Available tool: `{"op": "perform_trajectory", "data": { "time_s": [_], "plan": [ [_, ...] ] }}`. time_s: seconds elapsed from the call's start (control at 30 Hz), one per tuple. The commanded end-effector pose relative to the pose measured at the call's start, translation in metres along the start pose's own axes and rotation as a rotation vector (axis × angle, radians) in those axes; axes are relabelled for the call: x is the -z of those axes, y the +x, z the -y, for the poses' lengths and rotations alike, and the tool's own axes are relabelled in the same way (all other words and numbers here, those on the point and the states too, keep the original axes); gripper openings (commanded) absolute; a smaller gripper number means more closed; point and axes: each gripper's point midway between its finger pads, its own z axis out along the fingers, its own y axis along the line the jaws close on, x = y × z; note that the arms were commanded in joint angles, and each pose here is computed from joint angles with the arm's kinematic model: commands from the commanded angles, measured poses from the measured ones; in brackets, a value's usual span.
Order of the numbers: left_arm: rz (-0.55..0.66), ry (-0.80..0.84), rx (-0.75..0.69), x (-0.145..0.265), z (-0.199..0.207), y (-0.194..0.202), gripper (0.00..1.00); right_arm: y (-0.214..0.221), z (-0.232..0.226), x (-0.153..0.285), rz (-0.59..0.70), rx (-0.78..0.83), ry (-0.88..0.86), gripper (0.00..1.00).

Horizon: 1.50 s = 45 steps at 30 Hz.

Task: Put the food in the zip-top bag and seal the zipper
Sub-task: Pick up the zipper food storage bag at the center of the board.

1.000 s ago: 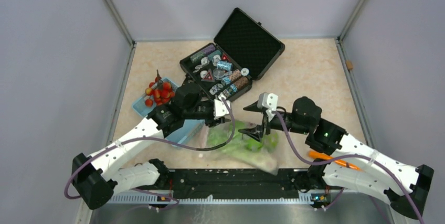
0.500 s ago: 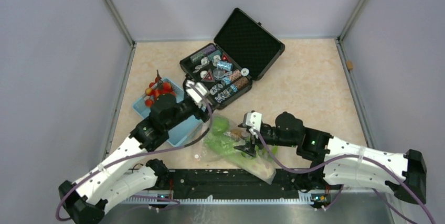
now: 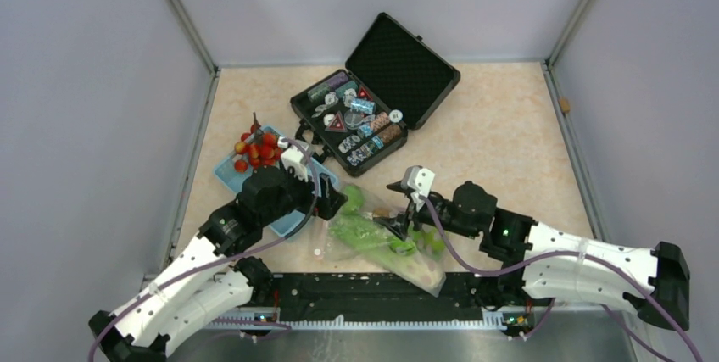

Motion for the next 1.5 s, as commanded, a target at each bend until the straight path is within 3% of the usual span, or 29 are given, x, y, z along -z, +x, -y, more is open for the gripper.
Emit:
{"op": "perform_trajectory", "data": {
  "time_s": [0.0,0.23,0.5,0.83,0.97,1.03,1.13,1.23,1.47],
  "plan": [
    [-0.092,0.017,0.136,-0.013,0.002,0.031,0.99,-0.016,0.002,-0.005,0.010,-0.025,0.013,0.77],
    [-0.183,0.035,0.192,-0.021,-0.002,0.053,0.97,-0.017,0.001,-0.003,0.037,-0.060,0.016,0.77],
    [-0.129,0.318,0.204,-0.014,0.032,0.031,0.66,-0.011,0.006,-0.004,0.013,-0.066,0.048,0.77],
    [-0.200,0.389,0.262,-0.026,0.026,0.048,0.61,-0.014,0.009,0.001,0.028,-0.066,0.066,0.77],
    [-0.243,0.412,0.274,-0.030,0.028,0.051,0.50,-0.012,0.010,0.001,0.022,-0.066,0.070,0.77],
    [-0.245,0.437,0.275,-0.029,0.032,0.048,0.34,-0.012,0.009,0.001,0.024,-0.067,0.067,0.77],
    [-0.187,0.489,0.264,-0.024,0.044,0.023,0.14,-0.010,0.009,0.001,0.022,-0.066,0.070,0.77],
    [-0.097,0.546,0.231,-0.012,0.062,-0.019,0.00,-0.010,0.013,0.003,0.017,-0.049,0.086,0.77],
    [0.061,0.523,0.211,0.008,0.084,-0.110,0.00,-0.041,0.036,0.021,0.101,-0.020,0.206,0.79]
  ]
}}
